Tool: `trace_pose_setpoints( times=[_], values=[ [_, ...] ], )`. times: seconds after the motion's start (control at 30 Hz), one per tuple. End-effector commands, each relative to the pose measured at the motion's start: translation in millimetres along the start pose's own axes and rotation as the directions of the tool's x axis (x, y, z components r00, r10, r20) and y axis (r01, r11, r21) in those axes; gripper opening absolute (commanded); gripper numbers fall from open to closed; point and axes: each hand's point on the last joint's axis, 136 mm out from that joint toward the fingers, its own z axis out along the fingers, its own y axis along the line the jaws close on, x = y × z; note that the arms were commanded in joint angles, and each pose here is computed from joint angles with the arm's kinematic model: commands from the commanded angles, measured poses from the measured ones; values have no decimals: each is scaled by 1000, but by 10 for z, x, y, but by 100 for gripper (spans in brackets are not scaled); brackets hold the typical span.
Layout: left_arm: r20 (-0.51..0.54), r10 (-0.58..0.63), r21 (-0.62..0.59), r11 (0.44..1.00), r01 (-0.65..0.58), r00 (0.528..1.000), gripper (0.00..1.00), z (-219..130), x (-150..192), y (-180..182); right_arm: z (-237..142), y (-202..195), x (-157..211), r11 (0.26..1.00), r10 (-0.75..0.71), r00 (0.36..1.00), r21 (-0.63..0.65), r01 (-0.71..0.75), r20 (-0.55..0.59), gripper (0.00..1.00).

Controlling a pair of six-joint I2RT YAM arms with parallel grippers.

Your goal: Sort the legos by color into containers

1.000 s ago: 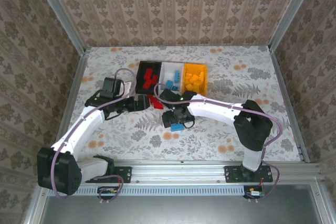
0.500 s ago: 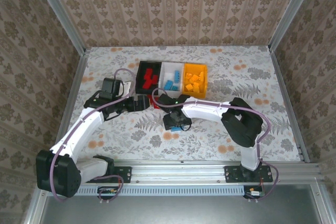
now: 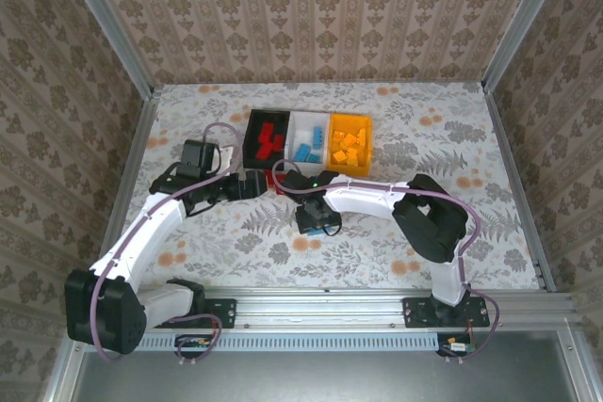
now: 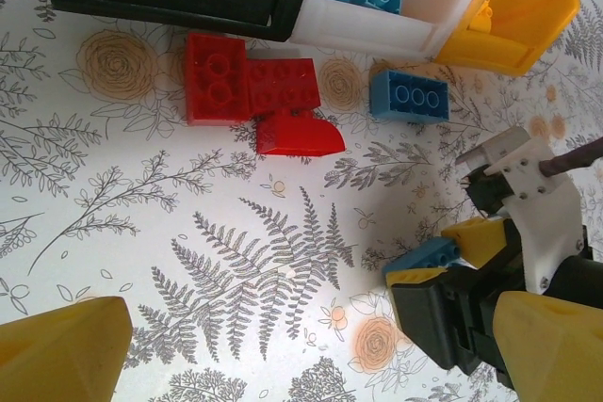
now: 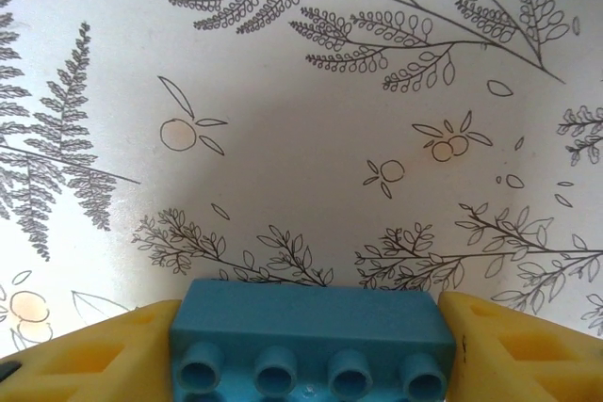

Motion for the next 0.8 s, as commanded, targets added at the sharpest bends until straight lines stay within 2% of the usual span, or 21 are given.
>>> trace_pose_setpoints(
  times=[0.0,0.2,0.37,0.6,0.77],
  values=[
    [1,1,-2,1000,-1,1000,100,-44,34,14,-410,-21,-320,1000,17,995,-27,-14,101,59],
    [-4,-4,13,1000,4,1000,100,-42,16,-11,-740,-144,-928,997,35,980,-70,-21,196,58],
    [-9,-7,-1,1000,7,1000,100,-64,45,12,-845,-264,-1460,997,42,966,-71,-24,257,58],
    [-19,-17,-15,1000,17,1000,100,-70,84,59,-721,-332,-2021,998,44,956,-64,-26,289,57],
    [-25,-19,-21,1000,19,1000,100,-65,92,80,-579,-364,-2241,998,47,957,-55,-33,287,57]
  ],
)
